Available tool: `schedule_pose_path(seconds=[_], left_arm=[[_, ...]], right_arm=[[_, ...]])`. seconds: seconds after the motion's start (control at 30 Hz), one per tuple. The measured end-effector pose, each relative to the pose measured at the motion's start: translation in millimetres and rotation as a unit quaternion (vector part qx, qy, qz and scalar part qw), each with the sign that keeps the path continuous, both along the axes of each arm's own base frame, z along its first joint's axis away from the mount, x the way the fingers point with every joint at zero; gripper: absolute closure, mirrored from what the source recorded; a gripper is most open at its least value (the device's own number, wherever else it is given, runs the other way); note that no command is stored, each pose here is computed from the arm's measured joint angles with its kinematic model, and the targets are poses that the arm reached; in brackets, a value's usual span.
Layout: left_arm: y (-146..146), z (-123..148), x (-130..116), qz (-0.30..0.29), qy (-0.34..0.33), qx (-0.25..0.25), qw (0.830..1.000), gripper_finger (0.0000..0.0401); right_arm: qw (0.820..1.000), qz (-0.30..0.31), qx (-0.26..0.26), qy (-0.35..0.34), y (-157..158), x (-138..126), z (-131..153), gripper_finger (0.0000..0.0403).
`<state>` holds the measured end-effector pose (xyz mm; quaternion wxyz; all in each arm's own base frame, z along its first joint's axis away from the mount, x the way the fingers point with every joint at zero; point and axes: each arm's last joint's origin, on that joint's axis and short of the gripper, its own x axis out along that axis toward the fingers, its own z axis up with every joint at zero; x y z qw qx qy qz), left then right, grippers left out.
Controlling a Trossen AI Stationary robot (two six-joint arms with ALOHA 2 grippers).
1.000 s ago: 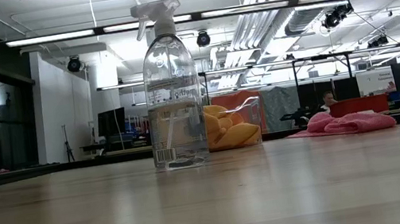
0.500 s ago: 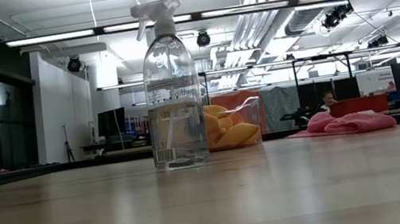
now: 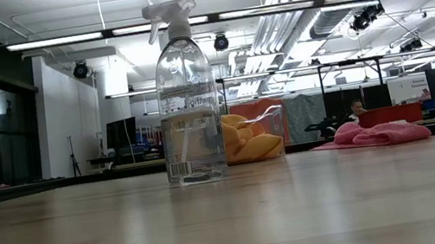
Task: Sort microfiber towel by color & place in baskets
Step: Put the pink microfiber cloth into the blue bin
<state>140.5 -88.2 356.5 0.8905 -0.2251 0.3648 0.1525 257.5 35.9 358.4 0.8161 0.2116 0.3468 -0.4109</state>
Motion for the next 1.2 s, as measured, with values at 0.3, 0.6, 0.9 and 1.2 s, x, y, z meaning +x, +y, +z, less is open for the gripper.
schedule_pose_path(seconds=[0.3, 0.6, 0.9, 1.2], left_arm=[[63.0, 17.3, 7.6, 0.158, -0.064, 0.172, 0.970, 0.0204], [68.7, 17.8, 19.7, 0.181, -0.076, 0.158, 0.968, 0.0204], [81.1, 11.0, 32.7, 0.217, -0.047, 0.168, 0.961, 0.0204], [92.1, 8.8, 35.6, 0.224, -0.030, 0.145, 0.963, 0.0204]], right_arm=[[0.985, -0.077, 0.128, 0.083, -123.6, -30.6, -50.1, 0.0164], [0.943, -0.180, 0.268, 0.085, -170.7, -81.4, -149.4, 0.0171], [0.945, -0.211, 0.229, 0.105, -183.5, -101.0, -173.1, 0.0142], [0.943, -0.233, 0.226, 0.075, -198.6, -103.5, -205.1, 0.0135]])
